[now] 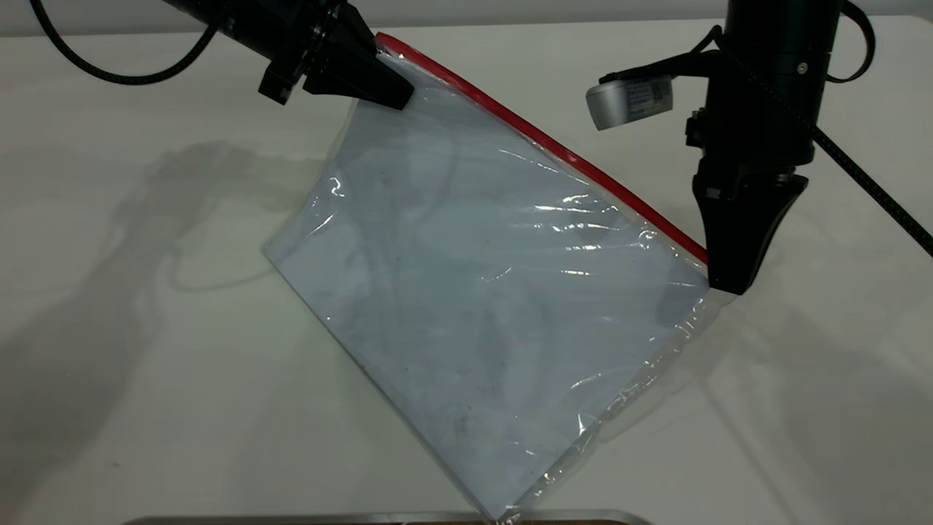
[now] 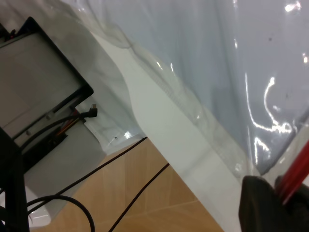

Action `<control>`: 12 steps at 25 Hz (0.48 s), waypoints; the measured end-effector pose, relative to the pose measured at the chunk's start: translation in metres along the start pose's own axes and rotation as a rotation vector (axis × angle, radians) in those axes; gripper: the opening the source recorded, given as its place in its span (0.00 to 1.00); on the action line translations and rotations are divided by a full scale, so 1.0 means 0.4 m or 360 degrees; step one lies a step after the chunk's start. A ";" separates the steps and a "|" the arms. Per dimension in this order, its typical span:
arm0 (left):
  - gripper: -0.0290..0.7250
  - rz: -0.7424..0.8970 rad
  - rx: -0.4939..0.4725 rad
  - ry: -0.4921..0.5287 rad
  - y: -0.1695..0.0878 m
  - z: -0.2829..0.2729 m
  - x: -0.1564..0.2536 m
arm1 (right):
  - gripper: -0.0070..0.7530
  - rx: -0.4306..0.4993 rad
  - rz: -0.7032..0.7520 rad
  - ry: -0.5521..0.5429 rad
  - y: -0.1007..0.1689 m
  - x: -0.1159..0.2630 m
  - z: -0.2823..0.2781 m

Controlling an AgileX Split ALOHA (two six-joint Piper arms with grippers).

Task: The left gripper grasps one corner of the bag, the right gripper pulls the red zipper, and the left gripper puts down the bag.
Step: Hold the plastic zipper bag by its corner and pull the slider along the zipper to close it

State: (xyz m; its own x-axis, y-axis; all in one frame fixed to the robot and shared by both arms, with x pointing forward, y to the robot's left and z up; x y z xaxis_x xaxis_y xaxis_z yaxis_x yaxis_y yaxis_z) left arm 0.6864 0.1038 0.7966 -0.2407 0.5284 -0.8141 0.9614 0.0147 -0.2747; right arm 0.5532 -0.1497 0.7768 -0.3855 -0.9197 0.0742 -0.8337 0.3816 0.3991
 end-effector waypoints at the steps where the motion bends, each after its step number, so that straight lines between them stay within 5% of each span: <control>1: 0.11 0.0000 -0.0002 0.0000 0.000 0.000 0.000 | 0.09 0.0000 0.0007 0.0000 0.000 0.000 0.000; 8: 0.11 0.0000 -0.0002 0.0000 0.000 0.000 0.000 | 0.12 0.0002 0.0127 -0.0002 -0.001 0.000 0.000; 12: 0.14 -0.0010 -0.0039 0.0025 0.010 0.000 0.006 | 0.24 0.0070 0.0202 -0.0051 -0.019 -0.012 -0.001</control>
State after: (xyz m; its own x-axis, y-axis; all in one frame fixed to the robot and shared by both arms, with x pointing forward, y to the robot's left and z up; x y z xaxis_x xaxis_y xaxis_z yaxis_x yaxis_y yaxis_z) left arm 0.6895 0.1052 0.7935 -0.2448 0.5415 -0.8043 0.9629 0.0386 -0.2671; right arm 0.5612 -0.1483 0.7737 -0.5009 -0.8606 0.0921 -0.7937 0.4991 0.3478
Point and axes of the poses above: a point on each arm's last joint axis where the gripper is mounted, z pointing out along that axis toward the gripper, y along the wrist's bending axis when the last joint is at zero, x = y × z, the point moved 7 cm from there along z, pointing out along that axis toward the gripper, and after that the axes turned 15 degrees about -z, right-handed, at the moved point
